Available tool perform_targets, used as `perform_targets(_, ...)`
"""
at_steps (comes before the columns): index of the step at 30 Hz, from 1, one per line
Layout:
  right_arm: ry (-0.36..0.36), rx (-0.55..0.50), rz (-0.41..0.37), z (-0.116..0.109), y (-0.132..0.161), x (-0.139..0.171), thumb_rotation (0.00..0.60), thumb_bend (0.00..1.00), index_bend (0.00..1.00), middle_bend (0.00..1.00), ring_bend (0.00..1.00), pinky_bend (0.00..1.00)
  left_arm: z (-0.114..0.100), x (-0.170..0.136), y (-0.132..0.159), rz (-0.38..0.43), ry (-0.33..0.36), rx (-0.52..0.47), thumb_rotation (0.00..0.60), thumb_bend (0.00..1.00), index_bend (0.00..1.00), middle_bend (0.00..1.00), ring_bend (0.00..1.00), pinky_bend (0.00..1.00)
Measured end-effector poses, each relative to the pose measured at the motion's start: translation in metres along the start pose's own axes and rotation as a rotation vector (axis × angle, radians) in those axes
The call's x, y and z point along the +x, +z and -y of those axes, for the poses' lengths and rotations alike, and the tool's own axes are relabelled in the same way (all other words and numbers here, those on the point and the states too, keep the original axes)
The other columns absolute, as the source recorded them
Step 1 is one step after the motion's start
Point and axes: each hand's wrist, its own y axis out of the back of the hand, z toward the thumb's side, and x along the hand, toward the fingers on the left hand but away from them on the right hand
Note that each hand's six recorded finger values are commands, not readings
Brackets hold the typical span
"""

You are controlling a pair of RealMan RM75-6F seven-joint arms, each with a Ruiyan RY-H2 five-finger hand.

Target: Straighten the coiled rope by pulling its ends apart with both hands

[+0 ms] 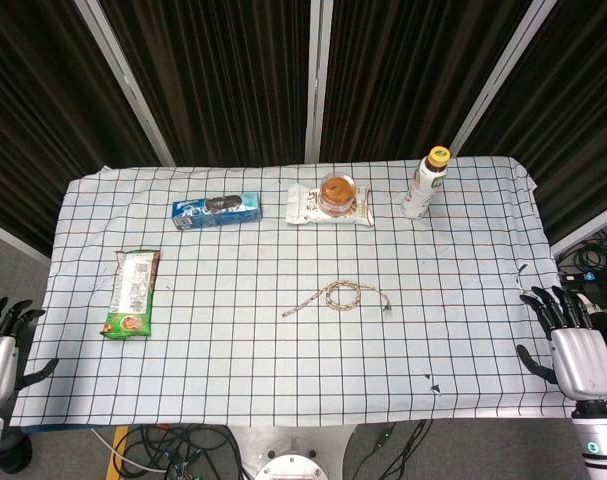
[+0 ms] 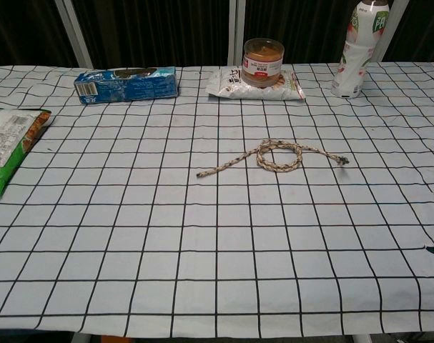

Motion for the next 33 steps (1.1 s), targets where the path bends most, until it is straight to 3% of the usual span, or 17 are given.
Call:
perform_targets(10,0.035,-0.012,-0.034,0.005,0.013,-0.011,0.600,0.22,0.16,0.11,0.00,0.00,0.003,0.004,-0.001,-0.004,-0.002,-0.007,0.600,0.11,0.24,0.13,0.00,0.00)
perform_targets(16,0.110,-0.039,-0.082,0.018,0.030,-0.031,0.600,0.22,0.16,0.11,0.00,0.00,0.003,0.005,0.000,0.011,0.001,-0.015,0.600,0.11,0.24,0.13,0.00,0.00)
perform_targets(20,0.176,-0.036,-0.116,0.031,0.051,-0.060,0.600,0.21,0.17,0.11,0.00,0.00,0.002,0.004,-0.001,0.013,0.005,-0.020,0.600,0.11,0.24,0.13,0.00,0.00)
perform_targets(33,0.290,-0.112,-0.149,0.087,0.142,-0.146,0.600,0.20,0.30,0.15,0.00,0.00,0.010,-0.002,-0.014,-0.015,-0.010,-0.039,0.600,0.11,0.24,0.13,0.00,0.00)
